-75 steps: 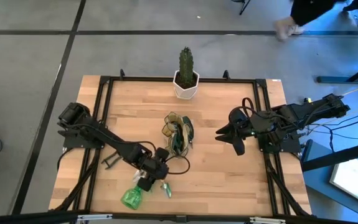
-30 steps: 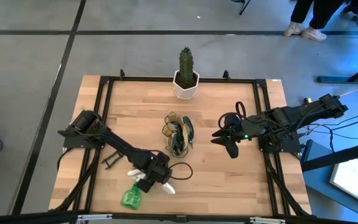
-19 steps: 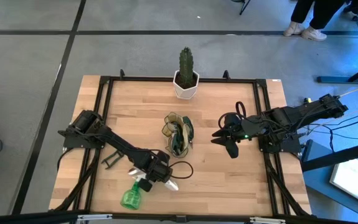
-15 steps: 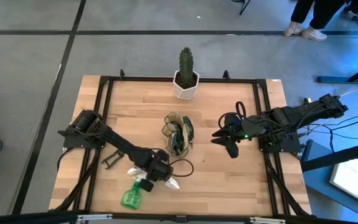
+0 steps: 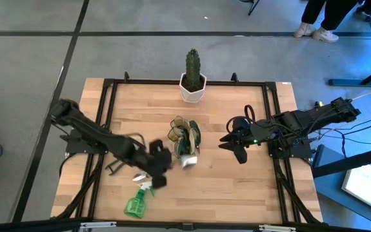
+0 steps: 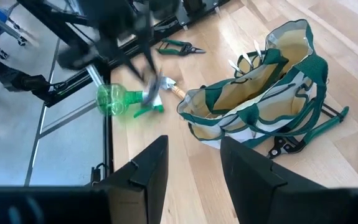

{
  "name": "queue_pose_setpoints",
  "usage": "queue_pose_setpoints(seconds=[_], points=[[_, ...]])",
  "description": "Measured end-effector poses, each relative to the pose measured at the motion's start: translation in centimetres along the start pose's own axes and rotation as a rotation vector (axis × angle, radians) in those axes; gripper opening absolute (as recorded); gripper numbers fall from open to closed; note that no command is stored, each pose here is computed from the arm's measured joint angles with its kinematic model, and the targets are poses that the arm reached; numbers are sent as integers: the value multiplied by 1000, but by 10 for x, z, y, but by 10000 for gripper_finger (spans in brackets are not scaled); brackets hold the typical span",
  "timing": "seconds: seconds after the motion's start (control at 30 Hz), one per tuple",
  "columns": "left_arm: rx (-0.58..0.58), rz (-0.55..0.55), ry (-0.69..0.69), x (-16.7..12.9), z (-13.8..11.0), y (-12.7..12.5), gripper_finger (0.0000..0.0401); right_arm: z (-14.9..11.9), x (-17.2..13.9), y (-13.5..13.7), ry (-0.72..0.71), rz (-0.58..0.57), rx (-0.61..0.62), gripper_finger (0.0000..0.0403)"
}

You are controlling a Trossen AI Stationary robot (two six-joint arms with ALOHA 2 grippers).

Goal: Pick & Place Garden tools in Gardening bag
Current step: Put the right brown trowel into the green gardening bag

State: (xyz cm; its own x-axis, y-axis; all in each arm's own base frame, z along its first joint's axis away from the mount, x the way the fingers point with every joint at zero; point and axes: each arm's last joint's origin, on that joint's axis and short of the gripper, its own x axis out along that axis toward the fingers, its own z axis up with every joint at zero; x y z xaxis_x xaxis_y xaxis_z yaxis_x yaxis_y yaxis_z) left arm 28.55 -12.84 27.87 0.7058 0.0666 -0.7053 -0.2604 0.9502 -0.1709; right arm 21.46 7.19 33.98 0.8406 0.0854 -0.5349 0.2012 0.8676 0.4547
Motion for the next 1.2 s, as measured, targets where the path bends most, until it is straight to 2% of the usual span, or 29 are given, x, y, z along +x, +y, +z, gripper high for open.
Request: queue_pose_setpoints(seconds=[0.1, 0.17, 0.27, 0.33, 0.43, 0.57, 0.7, 0.8, 0.9, 1.03, 1.1, 1.2], points=[[-161, 71, -206, -25, 15, 8, 58, 2, 1, 0, -36, -20, 35, 149], [-238, 78, -307, -36, 24, 10, 58, 4, 3, 1, -80, -38, 82, 149], [-312, 38, -398, -38, 34, 8, 58, 7, 7, 3, -130, -51, 167, 149], [-342, -8, -457, -35, 42, 4, 58, 5, 11, 3, -93, -36, 201, 149], [-381, -61, -543, -25, 51, -4, 58, -4, 19, -2, 58, -49, 106, 147], [-500, -93, -658, -2, 62, -9, 58, -20, 26, -2, 208, -60, -106, 135], [-614, -212, -772, 27, 74, -13, 58, -32, 29, 6, 230, 40, -248, 112], [-684, -274, -873, 43, 78, -16, 58, -41, 29, 5, 220, 153, -293, 92], [-743, -224, -921, 56, 74, -18, 58, -55, 32, -5, 184, 246, -288, 77], [-784, -144, -938, 59, 62, -28, 58, -67, 35, -21, 11, 349, -174, 74], [-783, -115, -934, 58, 56, -33, 58, -73, 40, -32, -34, 358, -116, 74], [-805, -48, -940, 56, 49, -39, 58, -78, 48, -45, -16, 306, -88, 74]])
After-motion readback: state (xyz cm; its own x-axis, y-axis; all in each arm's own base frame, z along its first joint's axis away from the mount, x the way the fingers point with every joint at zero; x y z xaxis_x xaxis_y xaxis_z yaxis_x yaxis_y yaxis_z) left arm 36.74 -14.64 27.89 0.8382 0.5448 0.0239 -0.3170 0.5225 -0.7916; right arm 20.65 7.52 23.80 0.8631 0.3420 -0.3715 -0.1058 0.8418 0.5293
